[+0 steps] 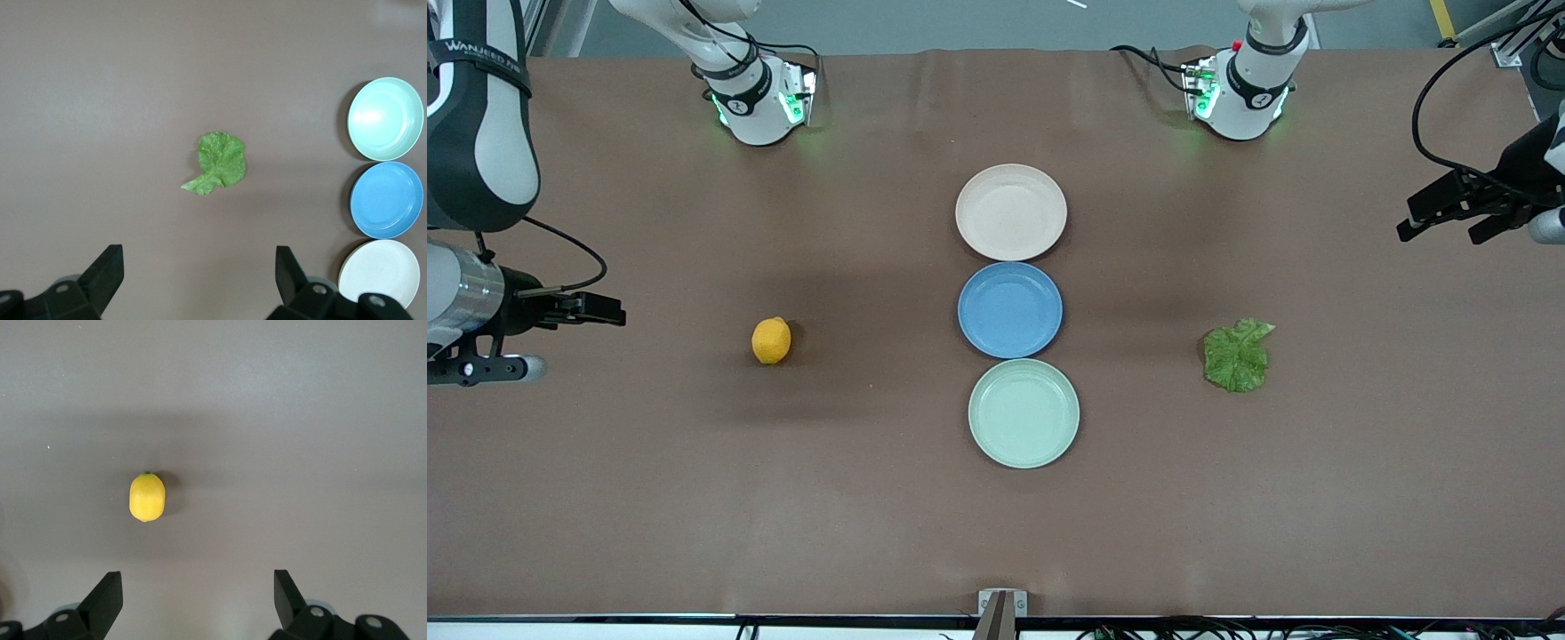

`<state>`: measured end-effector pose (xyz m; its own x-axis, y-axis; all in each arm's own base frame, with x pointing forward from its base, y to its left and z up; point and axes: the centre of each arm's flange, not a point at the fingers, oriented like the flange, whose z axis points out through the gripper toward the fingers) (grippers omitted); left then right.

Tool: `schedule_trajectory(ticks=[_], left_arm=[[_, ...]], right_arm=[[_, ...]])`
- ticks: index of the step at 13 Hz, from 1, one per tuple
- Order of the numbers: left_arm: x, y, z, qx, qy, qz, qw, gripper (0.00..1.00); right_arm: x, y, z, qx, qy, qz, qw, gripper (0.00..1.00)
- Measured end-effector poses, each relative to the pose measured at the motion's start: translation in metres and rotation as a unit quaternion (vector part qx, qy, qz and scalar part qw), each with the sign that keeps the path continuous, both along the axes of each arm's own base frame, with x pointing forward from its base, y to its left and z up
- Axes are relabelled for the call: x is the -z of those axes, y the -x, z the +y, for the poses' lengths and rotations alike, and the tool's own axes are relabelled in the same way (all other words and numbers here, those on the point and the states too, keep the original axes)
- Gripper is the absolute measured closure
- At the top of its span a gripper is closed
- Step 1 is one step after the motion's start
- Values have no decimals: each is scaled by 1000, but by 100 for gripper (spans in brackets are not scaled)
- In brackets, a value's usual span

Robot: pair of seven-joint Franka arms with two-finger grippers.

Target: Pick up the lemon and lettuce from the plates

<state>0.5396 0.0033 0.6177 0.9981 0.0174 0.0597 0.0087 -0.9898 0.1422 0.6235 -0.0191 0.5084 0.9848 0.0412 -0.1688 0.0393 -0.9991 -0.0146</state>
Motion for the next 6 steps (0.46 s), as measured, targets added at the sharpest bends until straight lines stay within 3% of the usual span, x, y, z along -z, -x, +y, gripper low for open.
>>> schedule_trajectory(ticks=[6], left_arm=[[16,-21,3,-4,-1,5,1000,0]], right_arm=[[-20,80,4,-1,3,-38,999,0]])
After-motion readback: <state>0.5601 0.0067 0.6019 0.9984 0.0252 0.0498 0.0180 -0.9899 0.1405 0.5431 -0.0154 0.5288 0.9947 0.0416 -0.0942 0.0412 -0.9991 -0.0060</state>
